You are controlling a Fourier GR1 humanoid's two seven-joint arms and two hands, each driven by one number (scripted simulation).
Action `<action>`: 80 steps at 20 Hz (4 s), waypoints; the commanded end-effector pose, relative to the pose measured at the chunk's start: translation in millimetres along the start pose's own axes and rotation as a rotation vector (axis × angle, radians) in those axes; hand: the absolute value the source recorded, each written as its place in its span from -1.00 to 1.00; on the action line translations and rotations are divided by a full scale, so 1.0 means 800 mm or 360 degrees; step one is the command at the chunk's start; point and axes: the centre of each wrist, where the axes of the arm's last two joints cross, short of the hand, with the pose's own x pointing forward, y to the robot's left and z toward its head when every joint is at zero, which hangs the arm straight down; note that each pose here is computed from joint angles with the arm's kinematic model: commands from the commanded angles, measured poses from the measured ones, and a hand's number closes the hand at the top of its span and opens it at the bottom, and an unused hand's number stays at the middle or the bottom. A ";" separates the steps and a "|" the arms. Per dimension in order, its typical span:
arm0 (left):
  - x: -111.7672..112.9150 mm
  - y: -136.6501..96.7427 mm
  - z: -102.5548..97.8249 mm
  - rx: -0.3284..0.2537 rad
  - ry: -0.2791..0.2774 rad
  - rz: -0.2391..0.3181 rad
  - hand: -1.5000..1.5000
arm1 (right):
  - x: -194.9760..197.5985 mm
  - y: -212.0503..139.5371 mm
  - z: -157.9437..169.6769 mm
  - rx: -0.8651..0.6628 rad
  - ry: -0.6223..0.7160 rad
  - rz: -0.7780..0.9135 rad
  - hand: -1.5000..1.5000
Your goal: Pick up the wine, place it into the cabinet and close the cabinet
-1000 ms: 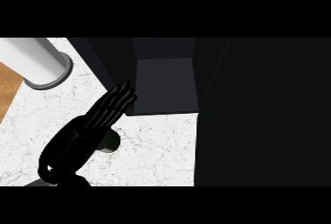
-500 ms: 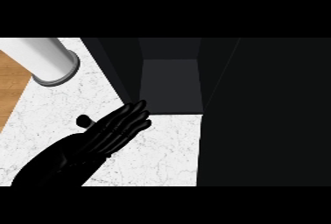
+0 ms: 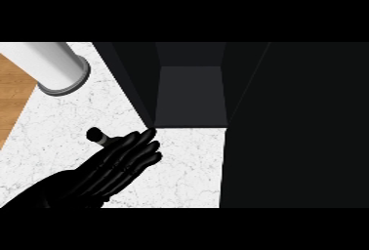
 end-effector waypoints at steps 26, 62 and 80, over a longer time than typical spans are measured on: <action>0.063 0.023 0.041 0.0277 -0.0090 -0.0156 -1.00 | 0.069 0.015 0.042 0.0017 -0.0077 0.0009 -1.00; -0.078 0.206 0.068 0.0457 0.0200 -0.0228 -1.00 | 0.080 0.021 0.029 0.0062 -0.0113 -0.0019 -1.00; -0.181 0.249 0.058 0.0543 0.0306 -0.0267 -1.00 | 0.087 0.028 0.040 0.0081 -0.0078 -0.0027 -1.00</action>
